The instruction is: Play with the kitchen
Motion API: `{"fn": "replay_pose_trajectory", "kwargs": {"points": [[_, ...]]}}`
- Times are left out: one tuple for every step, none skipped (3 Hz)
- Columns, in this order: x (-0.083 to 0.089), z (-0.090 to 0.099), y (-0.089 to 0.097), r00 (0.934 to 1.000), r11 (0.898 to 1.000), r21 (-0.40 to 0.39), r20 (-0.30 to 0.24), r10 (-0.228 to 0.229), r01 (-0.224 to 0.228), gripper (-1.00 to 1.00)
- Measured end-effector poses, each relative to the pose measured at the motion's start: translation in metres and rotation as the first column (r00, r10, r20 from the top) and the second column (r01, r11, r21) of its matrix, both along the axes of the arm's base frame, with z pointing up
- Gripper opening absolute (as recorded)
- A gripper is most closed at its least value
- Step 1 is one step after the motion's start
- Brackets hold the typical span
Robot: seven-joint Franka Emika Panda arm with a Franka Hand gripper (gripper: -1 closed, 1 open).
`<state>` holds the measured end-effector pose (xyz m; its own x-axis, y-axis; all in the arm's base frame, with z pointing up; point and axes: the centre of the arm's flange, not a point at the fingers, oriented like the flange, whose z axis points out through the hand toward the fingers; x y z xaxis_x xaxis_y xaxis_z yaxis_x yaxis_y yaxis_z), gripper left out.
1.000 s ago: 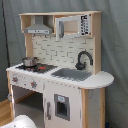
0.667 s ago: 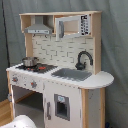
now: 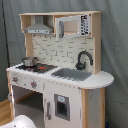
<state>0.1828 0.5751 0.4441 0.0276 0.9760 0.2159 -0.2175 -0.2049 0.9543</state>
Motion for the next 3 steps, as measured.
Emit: {"fn": "replay_pose_trajectory", "kwargs": {"points": [[0.004,0.025,-0.011,0.9985,0.998,-0.042,-0.009,-0.053,0.053,1.00],[0.011,0.049,-0.026,0.9922,0.990,-0.077,-0.023,-0.122,0.120,1.00],[0.015,0.073,-0.044,0.9810,0.977,-0.108,-0.042,-0.189,0.184,1.00]]}}
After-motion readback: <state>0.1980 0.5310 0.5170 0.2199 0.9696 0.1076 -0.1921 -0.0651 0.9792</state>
